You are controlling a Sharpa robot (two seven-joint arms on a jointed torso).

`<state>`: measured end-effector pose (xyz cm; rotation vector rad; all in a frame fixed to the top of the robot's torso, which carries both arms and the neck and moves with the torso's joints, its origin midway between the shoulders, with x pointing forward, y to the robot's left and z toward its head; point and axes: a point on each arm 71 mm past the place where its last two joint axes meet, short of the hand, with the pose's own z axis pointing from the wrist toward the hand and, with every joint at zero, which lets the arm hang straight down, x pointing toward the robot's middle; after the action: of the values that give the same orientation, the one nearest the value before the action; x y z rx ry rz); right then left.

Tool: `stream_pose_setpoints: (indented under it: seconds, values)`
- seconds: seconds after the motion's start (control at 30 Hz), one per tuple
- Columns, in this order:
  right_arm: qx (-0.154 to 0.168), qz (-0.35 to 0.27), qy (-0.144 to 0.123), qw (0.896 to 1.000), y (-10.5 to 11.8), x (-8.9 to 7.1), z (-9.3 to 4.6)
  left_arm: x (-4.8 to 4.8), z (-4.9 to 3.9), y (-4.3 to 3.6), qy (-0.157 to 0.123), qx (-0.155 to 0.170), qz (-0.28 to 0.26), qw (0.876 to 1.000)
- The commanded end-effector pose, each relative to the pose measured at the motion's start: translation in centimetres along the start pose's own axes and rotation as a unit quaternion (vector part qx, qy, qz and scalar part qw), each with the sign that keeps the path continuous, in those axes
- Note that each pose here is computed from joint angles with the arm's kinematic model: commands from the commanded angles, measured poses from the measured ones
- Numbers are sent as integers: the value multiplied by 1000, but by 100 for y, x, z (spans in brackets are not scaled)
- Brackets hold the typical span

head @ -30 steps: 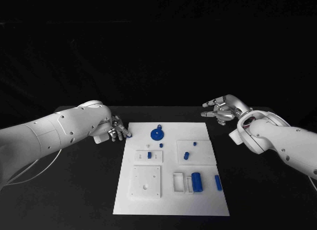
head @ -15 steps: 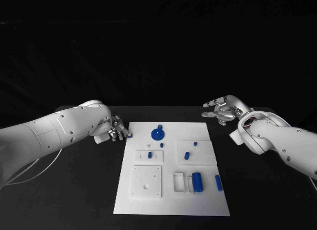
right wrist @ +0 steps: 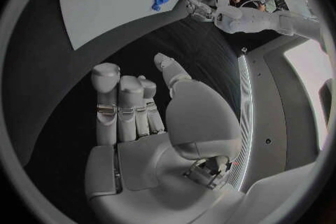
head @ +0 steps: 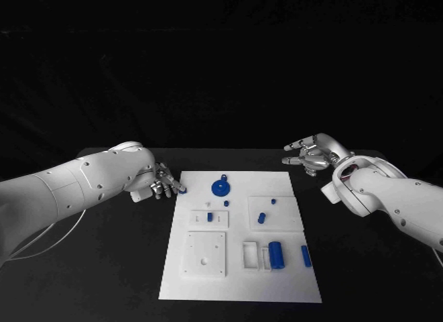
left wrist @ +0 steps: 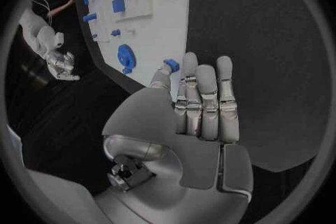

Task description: Assemble the parts on the task board

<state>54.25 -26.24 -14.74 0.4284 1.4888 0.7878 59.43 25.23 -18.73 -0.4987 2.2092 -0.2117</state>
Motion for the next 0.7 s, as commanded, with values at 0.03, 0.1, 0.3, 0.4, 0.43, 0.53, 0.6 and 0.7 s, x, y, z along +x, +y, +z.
stream_pose_setpoints:
  seconds: [0.03, 0.1, 0.3, 0.4, 0.43, 0.53, 0.6, 0.7]
  values:
    - [-6, 0, 2, 1000, 12, 9, 0, 121, 39, 59, 16, -22, 17, 999]
    - [-6, 0, 2, 1000, 13, 10, 0, 119, 38, 61, 14, -23, 17, 999]
    - [-6, 0, 2, 1000, 11, 13, 1, 119, 37, 53, 11, -22, 17, 1000]
    - [-6, 0, 2, 1000, 9, 15, 1, 117, 37, 53, 9, -21, 16, 1000]
    - [-5, 0, 2, 1000, 8, 15, 0, 115, 37, 55, 9, -21, 15, 1000]
    - [-5, 0, 2, 1000, 5, 15, -1, 109, 37, 63, 6, -21, 13, 1000]
    - [-5, 0, 2, 1000, 3, 16, -2, 104, 36, 71, 5, -21, 11, 1000]
    - [-5, 0, 3, 1000, 0, 17, -4, 100, 35, 81, 5, -22, 9, 1000]
